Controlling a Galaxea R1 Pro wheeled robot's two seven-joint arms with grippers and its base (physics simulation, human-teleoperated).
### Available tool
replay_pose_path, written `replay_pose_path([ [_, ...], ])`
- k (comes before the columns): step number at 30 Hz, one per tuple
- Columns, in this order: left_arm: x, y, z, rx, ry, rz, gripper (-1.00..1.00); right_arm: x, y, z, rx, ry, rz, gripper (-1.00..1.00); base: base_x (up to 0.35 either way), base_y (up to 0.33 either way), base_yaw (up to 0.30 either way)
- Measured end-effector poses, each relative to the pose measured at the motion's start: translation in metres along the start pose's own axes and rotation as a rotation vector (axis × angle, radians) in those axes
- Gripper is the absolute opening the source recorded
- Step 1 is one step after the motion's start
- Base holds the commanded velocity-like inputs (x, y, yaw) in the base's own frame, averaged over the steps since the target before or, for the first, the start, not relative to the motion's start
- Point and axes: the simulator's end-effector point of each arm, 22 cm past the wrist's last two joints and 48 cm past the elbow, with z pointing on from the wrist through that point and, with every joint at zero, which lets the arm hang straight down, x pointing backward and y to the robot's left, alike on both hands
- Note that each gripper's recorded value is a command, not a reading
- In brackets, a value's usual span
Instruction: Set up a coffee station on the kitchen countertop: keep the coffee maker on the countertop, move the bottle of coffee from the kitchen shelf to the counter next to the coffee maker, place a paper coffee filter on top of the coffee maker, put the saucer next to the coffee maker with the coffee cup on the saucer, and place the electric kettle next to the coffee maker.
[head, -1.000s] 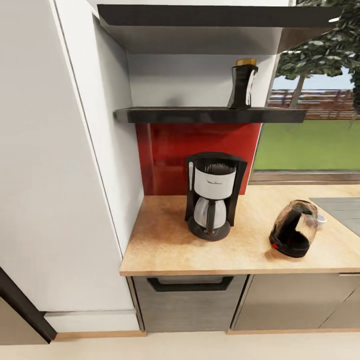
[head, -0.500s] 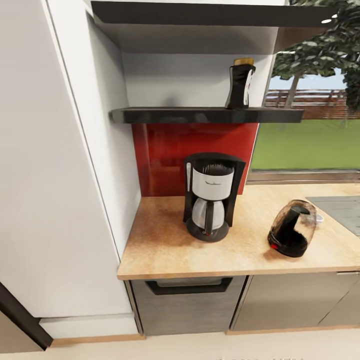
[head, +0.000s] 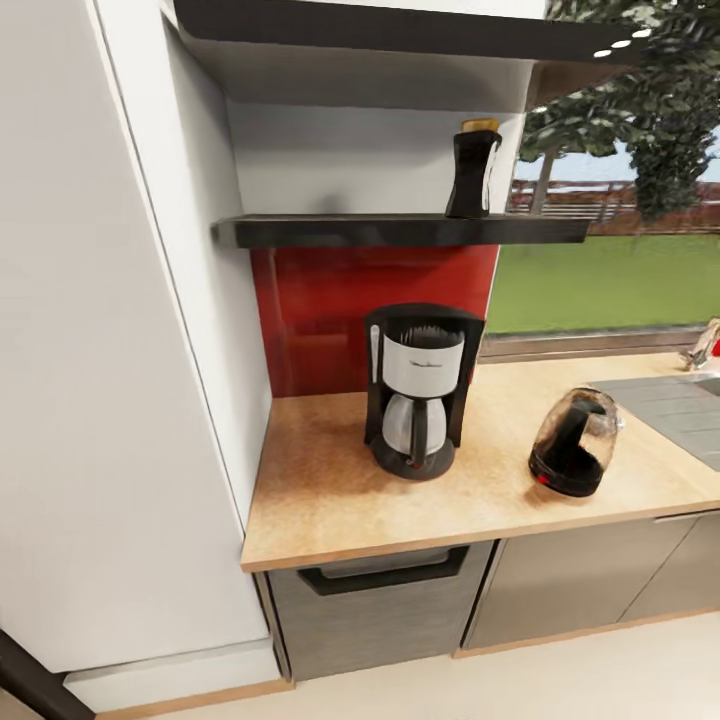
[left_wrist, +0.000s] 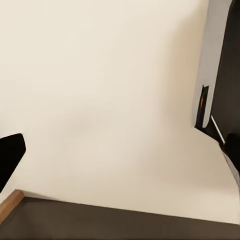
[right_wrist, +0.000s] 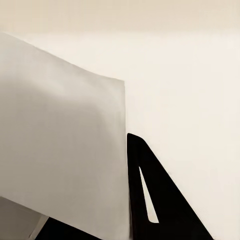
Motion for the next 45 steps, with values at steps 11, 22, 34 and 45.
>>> replay_pose_path([
  [11, 0.007, 0.006, 0.000, -0.011, 0.019, 0.003, 1.00, 0.000, 0.000, 0.000, 0.000, 0.000, 0.000, -1.00, -0.061, 0.172, -0.004],
  [22, 0.007, 0.007, 0.000, -0.012, 0.018, 0.003, 1.00, -0.008, 0.002, 0.000, -0.004, -0.017, 0.005, -1.00, -0.007, 0.010, 0.000],
  [34, 0.003, 0.005, 0.000, -0.012, 0.011, -0.002, 1.00, -0.128, 0.038, -0.025, -0.120, -0.281, 0.023, -1.00, -0.111, 0.038, 0.000],
  [45, -0.007, 0.005, 0.001, -0.011, -0.006, -0.004, 1.00, -0.255, 0.069, -0.095, -0.241, -0.581, 0.022, -1.00, -0.248, 0.094, 0.000],
])
